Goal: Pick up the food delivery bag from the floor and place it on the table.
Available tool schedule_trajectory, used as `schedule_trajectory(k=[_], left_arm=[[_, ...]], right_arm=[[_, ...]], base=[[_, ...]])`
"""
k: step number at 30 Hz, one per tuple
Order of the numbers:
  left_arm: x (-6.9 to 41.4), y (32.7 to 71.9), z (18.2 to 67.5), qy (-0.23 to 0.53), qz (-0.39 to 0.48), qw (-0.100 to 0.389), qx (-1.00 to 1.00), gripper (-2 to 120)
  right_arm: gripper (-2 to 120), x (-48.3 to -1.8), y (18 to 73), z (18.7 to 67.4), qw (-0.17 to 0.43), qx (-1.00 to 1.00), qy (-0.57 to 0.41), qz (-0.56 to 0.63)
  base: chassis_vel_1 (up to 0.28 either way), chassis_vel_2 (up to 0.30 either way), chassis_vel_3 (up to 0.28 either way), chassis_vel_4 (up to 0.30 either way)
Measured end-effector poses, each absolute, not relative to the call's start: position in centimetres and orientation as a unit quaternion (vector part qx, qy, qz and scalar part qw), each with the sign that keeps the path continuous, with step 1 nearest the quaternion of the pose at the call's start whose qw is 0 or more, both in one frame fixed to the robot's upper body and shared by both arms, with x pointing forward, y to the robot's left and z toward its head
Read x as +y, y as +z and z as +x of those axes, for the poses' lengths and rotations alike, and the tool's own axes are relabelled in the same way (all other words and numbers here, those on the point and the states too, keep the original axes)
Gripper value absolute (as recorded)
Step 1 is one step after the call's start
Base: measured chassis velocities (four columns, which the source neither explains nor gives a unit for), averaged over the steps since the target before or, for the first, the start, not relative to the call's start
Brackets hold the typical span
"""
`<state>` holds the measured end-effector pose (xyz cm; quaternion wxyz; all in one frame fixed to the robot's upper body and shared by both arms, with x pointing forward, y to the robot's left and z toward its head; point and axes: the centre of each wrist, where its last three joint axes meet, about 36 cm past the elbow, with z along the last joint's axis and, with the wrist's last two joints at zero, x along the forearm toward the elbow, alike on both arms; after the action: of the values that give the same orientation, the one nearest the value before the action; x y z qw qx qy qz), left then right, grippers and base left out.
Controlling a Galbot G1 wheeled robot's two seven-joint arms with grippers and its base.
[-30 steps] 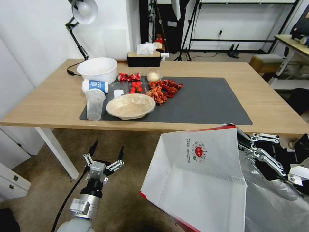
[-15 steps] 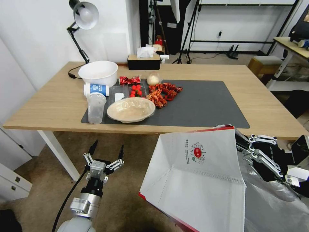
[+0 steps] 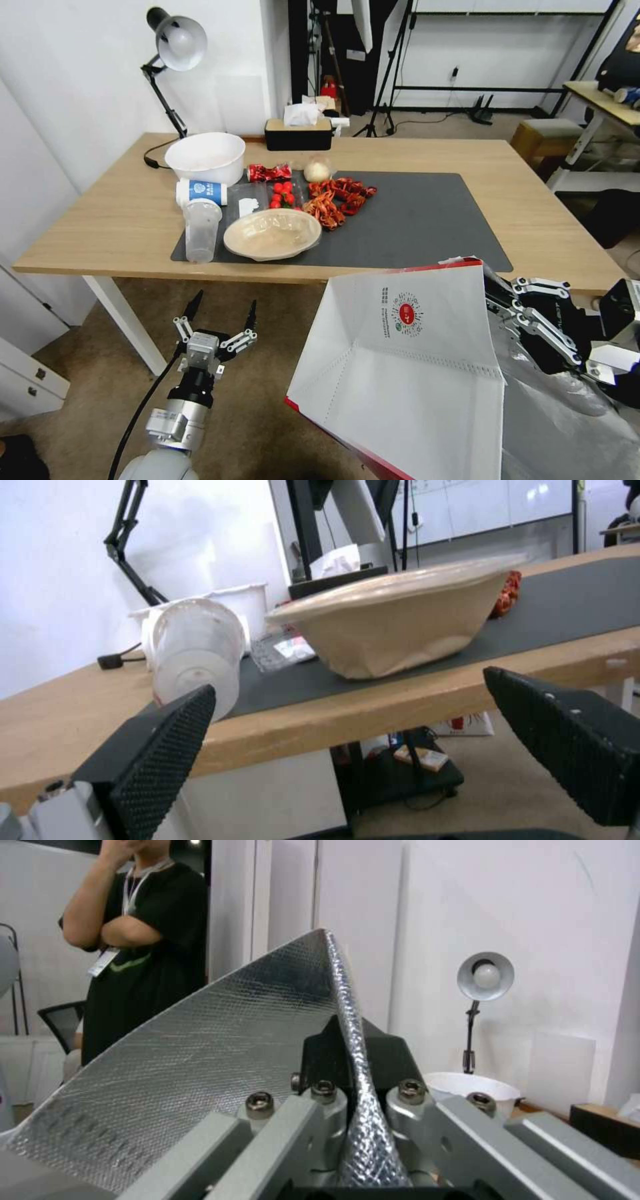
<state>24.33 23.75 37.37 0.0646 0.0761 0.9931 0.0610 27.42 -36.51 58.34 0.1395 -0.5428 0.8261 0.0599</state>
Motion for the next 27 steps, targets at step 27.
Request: schedule_trajectory(k=[27], left_arm=[[23.68,37.27,24.57,0.054,0.085,0.084,0.991,100]], right_arm=[[0,-36.52,58.30,27.56,0.139,0.827,0.059,-0.542]], base=[[0.000,0.000,0.000,0.000]])
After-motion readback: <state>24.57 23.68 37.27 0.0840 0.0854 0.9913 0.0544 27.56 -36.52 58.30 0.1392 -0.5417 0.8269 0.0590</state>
